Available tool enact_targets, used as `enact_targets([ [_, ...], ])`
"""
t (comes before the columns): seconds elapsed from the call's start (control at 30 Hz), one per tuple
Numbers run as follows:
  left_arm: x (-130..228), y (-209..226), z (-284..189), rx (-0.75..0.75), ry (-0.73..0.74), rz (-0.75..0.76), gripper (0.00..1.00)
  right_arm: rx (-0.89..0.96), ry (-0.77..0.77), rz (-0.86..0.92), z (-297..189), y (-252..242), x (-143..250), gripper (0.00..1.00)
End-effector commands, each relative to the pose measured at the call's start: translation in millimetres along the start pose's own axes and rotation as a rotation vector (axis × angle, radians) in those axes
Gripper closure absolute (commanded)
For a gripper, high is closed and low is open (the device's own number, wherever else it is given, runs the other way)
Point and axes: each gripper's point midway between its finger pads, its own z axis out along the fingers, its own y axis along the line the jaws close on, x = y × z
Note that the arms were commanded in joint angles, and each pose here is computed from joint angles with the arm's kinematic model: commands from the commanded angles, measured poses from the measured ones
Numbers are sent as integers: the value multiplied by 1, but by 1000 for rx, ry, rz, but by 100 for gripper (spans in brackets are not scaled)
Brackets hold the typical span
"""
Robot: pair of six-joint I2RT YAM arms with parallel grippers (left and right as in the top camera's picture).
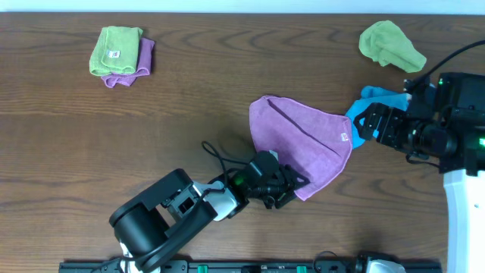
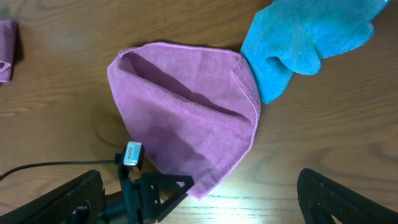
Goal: Fold the cloth
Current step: 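Grasp the purple cloth's left corner with the left gripper, then grasp the purple cloth's right corner with the right gripper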
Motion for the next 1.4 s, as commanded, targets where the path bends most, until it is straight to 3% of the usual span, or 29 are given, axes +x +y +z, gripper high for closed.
enact_targets([
  [0.0, -13, 33, 6, -81, -51, -20, 61, -21, 4, 14, -1, 3, 1, 1],
  [0.17, -13, 34, 7, -85, -38, 46, 94, -24, 6, 15, -1, 3, 1, 1],
  [0.47, -23, 20, -18, -17, 126, 176, 94, -11, 72, 24, 10, -4, 19, 1],
  [0.73, -35, 24, -65, -7, 244, 247, 94, -20, 205, 90, 71, -26, 68, 1],
  [1.0, -45, 58, -131, -121, 238, 301, 94, -152, 224, 181, 117, -20, 95, 1],
  [1.2, -51, 83, -170, -195, 210, 270, 94, -195, 202, 243, 142, -5, 103, 11],
  [1.37, -57, 100, -184, -261, 191, 252, 94, -264, 163, 207, 166, 27, 99, 12],
])
